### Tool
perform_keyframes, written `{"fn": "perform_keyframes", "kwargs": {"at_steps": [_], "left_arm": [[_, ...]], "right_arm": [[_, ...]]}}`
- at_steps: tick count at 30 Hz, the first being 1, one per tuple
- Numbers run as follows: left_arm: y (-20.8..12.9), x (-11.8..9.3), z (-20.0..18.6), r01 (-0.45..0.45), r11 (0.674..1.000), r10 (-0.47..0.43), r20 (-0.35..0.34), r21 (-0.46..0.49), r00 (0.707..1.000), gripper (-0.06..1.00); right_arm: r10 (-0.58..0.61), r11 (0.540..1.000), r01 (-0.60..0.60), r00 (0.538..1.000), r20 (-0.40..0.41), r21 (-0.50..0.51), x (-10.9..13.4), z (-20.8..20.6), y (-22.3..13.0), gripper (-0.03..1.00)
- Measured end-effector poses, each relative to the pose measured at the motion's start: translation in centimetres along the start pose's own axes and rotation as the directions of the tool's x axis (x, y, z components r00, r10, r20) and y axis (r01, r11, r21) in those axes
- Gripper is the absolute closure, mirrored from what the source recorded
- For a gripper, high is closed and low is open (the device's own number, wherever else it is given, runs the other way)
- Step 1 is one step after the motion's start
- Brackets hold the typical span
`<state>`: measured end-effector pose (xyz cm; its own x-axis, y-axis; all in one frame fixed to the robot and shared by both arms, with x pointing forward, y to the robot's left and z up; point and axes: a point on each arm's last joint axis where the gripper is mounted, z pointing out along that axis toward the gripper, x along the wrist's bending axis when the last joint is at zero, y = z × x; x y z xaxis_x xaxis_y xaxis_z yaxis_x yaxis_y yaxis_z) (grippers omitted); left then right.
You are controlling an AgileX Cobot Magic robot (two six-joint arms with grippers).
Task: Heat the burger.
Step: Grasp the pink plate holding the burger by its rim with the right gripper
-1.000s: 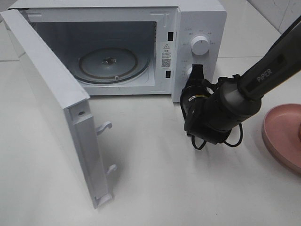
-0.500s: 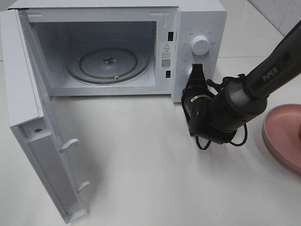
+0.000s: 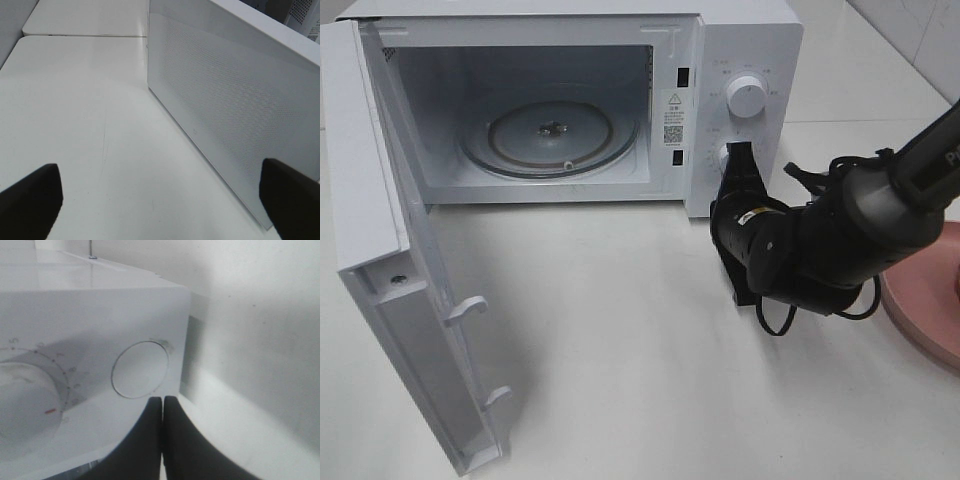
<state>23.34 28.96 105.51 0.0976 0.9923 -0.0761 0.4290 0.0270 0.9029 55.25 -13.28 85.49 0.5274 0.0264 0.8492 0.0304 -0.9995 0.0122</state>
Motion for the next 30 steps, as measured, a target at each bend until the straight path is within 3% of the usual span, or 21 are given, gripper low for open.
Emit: {"fn": "perform_keyframes", "kwargs": {"at_steps": [11, 14, 15, 17, 18, 20, 21, 22, 24, 27, 29, 30], "left_arm": [[0.0, 0.0, 0.0, 0.0, 1.0, 0.0, 0.0, 0.0, 1.0, -0.05], [0.0, 0.0, 0.0, 0.0, 1.0, 0.0, 0.0, 0.0, 1.0, -0.05], [0.0, 0.0, 0.0, 0.0, 1.0, 0.0, 0.0, 0.0, 1.0, -0.05], [0.0, 0.0, 0.0, 0.0, 1.0, 0.0, 0.0, 0.0, 1.0, -0.05], [0.0, 0.0, 0.0, 0.0, 1.0, 0.0, 0.0, 0.0, 1.0, -0.05], [0.0, 0.0, 0.0, 0.0, 1.0, 0.0, 0.0, 0.0, 1.0, -0.05], [0.0, 0.0, 0.0, 0.0, 1.0, 0.0, 0.0, 0.0, 1.0, -0.05], [0.0, 0.0, 0.0, 0.0, 1.0, 0.0, 0.0, 0.0, 1.0, -0.05], [0.0, 0.0, 0.0, 0.0, 1.0, 0.0, 0.0, 0.0, 1.0, -0.05], [0.0, 0.0, 0.0, 0.0, 1.0, 0.0, 0.0, 0.0, 1.0, -0.05], [0.0, 0.0, 0.0, 0.0, 1.0, 0.0, 0.0, 0.0, 1.0, -0.05], [0.0, 0.0, 0.0, 0.0, 1.0, 0.0, 0.0, 0.0, 1.0, -0.05]], "right_arm": [[-0.169, 0.984, 0.165, 0.984, 0.049, 0.069, 0.9, -3.6, 0.9, 0.97], [-0.259, 0.961, 0.251, 0.964, 0.061, 0.111, 1.3, -4.9, 1.1, 0.97], [-0.341, 0.933, 0.327, 0.937, 0.076, 0.153, 1.3, -5.6, 1.1, 0.97], [-0.372, 0.919, 0.355, 0.925, 0.077, 0.17, 1.5, -5.9, 1.1, 0.97], [-0.455, 0.877, 0.432, 0.887, 0.073, 0.211, 1.6, -6.5, 1.0, 0.97], [-0.487, 0.857, 0.461, 0.871, 0.07, 0.229, 1.6, -6.8, 1.0, 0.97], [-0.559, 0.806, 0.527, 0.827, 0.054, 0.27, 1.8, -7.3, 0.9, 0.97], [-0.559, 0.806, 0.527, 0.827, 0.054, 0.27, 1.8, -7.3, 0.9, 0.97], [-0.667, 0.704, 0.622, 0.745, 0.017, 0.344, 2.1, -8.3, 0.6, 0.97], [-0.692, 0.675, 0.643, 0.722, 0.006, 0.362, 2.2, -8.5, 0.5, 0.97], [-0.765, 0.569, 0.703, 0.642, -0.038, 0.427, 2.2, -9.4, 0.3, 0.97], [-0.765, 0.569, 0.703, 0.642, -0.038, 0.427, 2.2, -9.4, 0.3, 0.97]]}}
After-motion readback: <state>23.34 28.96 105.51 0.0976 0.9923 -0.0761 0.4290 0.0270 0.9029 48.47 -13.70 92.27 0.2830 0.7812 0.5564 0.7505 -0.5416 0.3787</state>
